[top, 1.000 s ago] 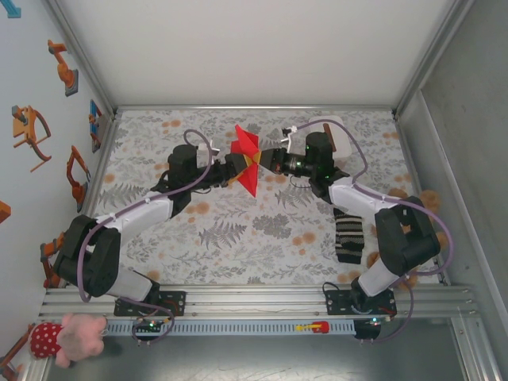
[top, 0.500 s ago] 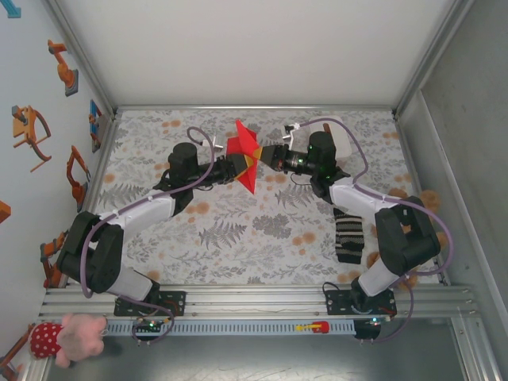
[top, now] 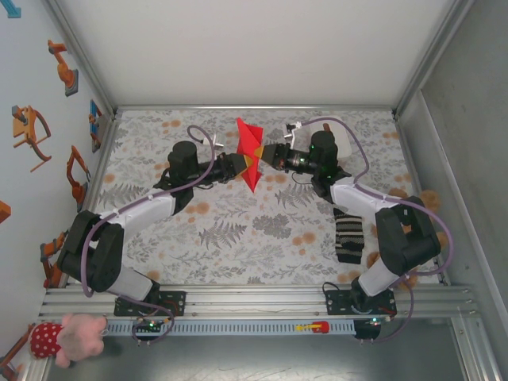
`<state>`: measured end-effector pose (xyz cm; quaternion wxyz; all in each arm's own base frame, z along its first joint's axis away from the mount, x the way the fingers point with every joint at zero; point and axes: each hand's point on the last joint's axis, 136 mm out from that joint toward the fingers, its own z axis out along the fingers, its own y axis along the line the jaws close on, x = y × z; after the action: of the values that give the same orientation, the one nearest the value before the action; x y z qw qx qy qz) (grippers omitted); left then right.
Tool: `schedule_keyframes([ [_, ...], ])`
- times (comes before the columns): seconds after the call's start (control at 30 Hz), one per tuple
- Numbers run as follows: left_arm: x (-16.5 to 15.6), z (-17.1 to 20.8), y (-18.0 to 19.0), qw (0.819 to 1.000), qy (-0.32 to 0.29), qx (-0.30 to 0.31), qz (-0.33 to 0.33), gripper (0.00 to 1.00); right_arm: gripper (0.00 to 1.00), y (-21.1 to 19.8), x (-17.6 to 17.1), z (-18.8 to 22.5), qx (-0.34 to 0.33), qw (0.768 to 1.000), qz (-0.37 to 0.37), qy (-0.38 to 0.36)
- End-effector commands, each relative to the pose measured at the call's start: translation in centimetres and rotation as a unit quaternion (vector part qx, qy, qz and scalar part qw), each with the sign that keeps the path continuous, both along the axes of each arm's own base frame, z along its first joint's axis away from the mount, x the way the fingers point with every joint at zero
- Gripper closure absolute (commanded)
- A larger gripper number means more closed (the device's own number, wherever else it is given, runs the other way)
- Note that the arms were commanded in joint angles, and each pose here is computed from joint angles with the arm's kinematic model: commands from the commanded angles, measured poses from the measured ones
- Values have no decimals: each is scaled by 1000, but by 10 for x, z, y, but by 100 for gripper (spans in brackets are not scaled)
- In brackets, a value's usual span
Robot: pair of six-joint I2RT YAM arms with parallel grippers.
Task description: Fold a paper plane with a square sheet of paper (pick it up from the middle)
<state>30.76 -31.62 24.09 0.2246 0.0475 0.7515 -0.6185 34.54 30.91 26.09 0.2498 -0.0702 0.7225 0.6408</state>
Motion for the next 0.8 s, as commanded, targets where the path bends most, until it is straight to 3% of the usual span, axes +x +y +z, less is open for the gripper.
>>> schedule_keyframes([
  [0.0,0,14,-5,1000,-26,-8,-13,83,93,-7,-2,7,9,1000,-3,-7],
  [0.13,2,8,-3,1000,-25,11,-5,86,76,-21,3,1,5,999,-32,-1],
  [0.3,5,-6,4,998,-26,62,11,88,67,-42,7,-9,-28,997,-66,2],
  [0.4,9,-20,12,993,-23,116,29,88,63,-56,8,-25,-93,991,-98,3],
  [0.5,15,-40,30,976,-21,210,59,88,59,-79,7,-41,-180,973,-145,-3],
  [0.6,18,-61,59,933,-25,346,94,88,57,-105,7,-54,-260,946,-193,-7],
  [0.77,26,-75,114,825,-44,545,142,88,58,-135,5,-67,-337,911,-237,-4],
])
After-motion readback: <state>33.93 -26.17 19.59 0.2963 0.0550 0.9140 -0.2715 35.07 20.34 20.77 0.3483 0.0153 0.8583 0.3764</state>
